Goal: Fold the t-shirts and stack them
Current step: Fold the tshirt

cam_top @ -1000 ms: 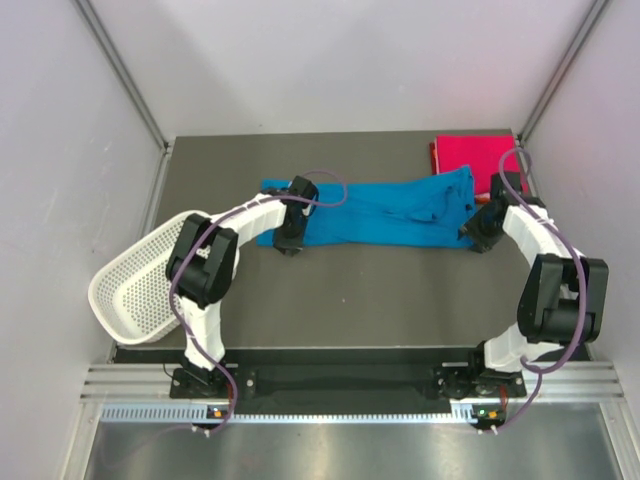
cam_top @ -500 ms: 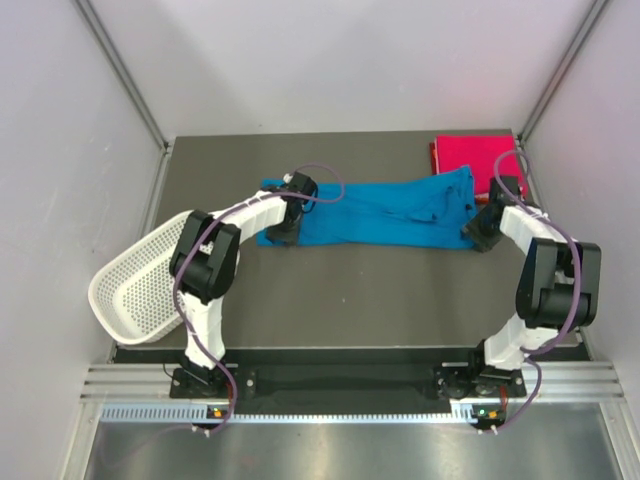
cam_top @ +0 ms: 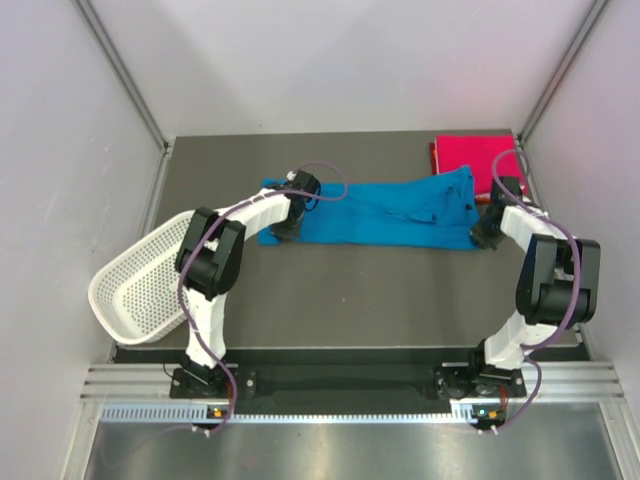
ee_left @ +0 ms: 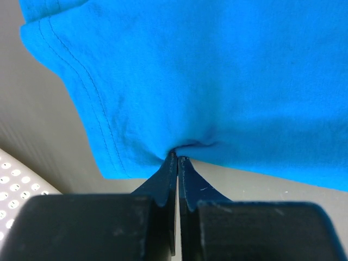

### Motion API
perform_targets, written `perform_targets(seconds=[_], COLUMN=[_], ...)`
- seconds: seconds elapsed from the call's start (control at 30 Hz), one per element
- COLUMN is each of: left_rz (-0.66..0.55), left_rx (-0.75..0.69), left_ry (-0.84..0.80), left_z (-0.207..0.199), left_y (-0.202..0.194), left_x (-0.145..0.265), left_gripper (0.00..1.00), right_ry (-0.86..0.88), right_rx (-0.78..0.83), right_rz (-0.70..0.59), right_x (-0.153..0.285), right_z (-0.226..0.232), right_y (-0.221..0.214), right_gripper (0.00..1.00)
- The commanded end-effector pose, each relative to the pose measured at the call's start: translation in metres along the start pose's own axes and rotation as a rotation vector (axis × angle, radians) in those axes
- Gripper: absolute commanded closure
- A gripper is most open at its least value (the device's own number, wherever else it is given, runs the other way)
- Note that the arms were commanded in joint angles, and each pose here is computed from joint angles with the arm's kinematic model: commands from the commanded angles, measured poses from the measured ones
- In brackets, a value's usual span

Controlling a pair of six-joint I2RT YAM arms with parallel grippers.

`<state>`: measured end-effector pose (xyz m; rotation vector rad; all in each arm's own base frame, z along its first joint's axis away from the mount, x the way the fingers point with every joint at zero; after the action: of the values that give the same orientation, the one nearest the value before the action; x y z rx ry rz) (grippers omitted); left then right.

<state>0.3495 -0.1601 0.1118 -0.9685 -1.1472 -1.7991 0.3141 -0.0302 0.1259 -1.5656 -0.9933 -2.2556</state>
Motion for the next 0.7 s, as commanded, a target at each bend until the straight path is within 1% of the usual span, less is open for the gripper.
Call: perform_targets(seconds=[0.0, 0.03, 0.13, 0.27, 0.5, 0.67], left_rz=[0.020, 0.026, 0.034, 0.030, 0.022, 0.026], left_rx=[-0.020, -0.026, -0.032, -0.033, -0.052, -0.075], left_ry=[-0.010, -0.017, -0.004, 0.008, -0.036, -0.046], left_z=[-0.001, -0.001, -0.001, 0.001, -0.005, -0.010], left_y=[-0.007, -0.009, -0.016, -0.022, -0.027, -0.040], left_x=[0.007, 0.008, 0.010, 0.017, 0.035, 0.043], left_gripper=[1.00, 1.00, 1.00, 1.00, 1.00, 1.00], right_ry=[-0.031, -0.031, -0.032, -0.037, -0.049, -0.075], right_rx=[0.003, 0.003, 0.005, -0.004, -0.009, -0.033], right_rz=[-0.071, -0.071, -0.061, -0.083, -0.095, -0.109], right_x=[-0.002, -0.002, -0.004, 0.003, 0.014, 0.027], right_z=[-0.005, -0.006, -0.007, -0.014, -0.026, -0.044], right_y=[0.013, 0.013, 0.012, 0.011, 0.011, 0.015], right_gripper=[0.93, 1.00, 1.00, 1.00, 1.00, 1.00])
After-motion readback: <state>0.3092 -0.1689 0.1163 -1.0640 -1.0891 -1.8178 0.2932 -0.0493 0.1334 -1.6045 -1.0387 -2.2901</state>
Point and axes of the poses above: each gripper's point midway between its finger pads, its own x axis back along the fingers, its own z axis along the line the jaws close on, y = z × x, the point moved 10 cm from there along x, back along the fingers, and after that the axes turned 4 degrees about -x, right-handed, at the moved point
